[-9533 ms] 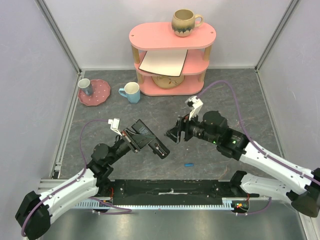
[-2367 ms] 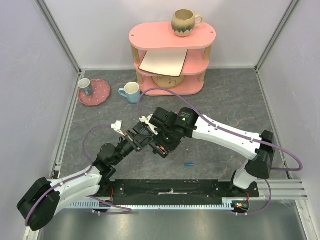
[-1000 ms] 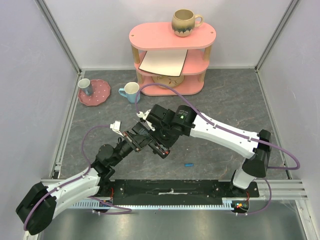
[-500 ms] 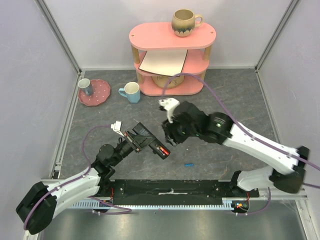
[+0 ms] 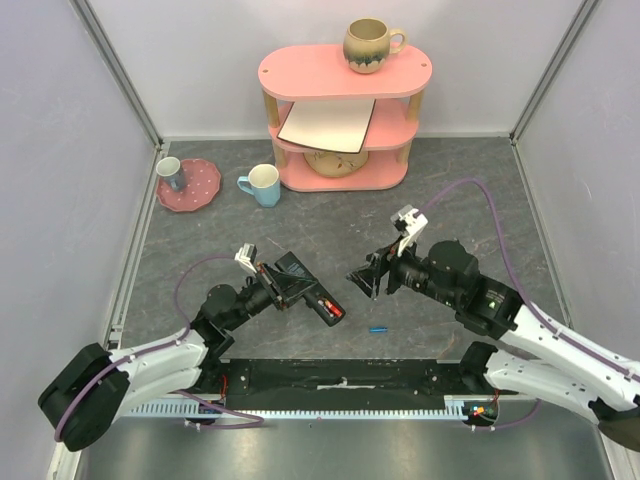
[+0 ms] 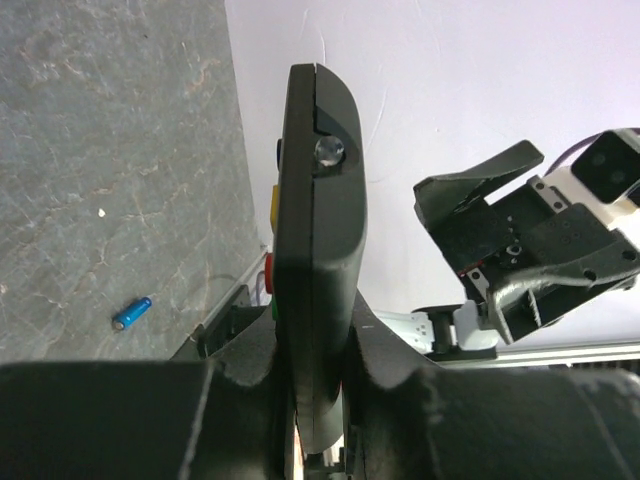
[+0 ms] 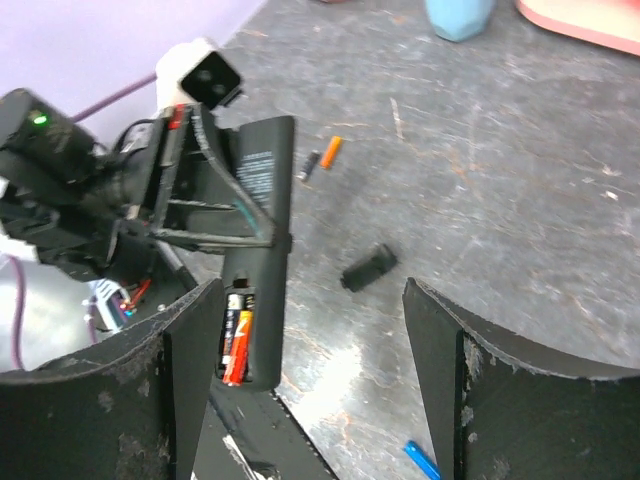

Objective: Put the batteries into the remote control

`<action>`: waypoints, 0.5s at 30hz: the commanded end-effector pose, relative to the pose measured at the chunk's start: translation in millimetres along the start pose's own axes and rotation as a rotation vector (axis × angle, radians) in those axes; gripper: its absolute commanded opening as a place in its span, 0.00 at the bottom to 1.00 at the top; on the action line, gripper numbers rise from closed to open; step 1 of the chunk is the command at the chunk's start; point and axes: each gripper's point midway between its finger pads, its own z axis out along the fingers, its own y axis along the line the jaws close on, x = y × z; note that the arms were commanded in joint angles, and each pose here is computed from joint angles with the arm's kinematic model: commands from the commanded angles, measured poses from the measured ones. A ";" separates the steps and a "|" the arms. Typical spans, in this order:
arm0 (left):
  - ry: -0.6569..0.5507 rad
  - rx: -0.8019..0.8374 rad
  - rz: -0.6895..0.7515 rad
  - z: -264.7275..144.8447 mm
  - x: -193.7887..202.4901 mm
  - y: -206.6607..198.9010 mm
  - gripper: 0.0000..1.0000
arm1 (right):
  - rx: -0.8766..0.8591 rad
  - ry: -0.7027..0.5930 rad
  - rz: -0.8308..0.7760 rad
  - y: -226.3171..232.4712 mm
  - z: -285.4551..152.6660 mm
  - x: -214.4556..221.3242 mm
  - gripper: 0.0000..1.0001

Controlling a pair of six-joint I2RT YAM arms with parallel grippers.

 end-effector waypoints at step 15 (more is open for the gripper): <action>0.058 0.154 -0.069 1.0 5.8 -44.1 0.02 | -0.447 -0.083 0.005 54.1 -23.0 36.0 0.75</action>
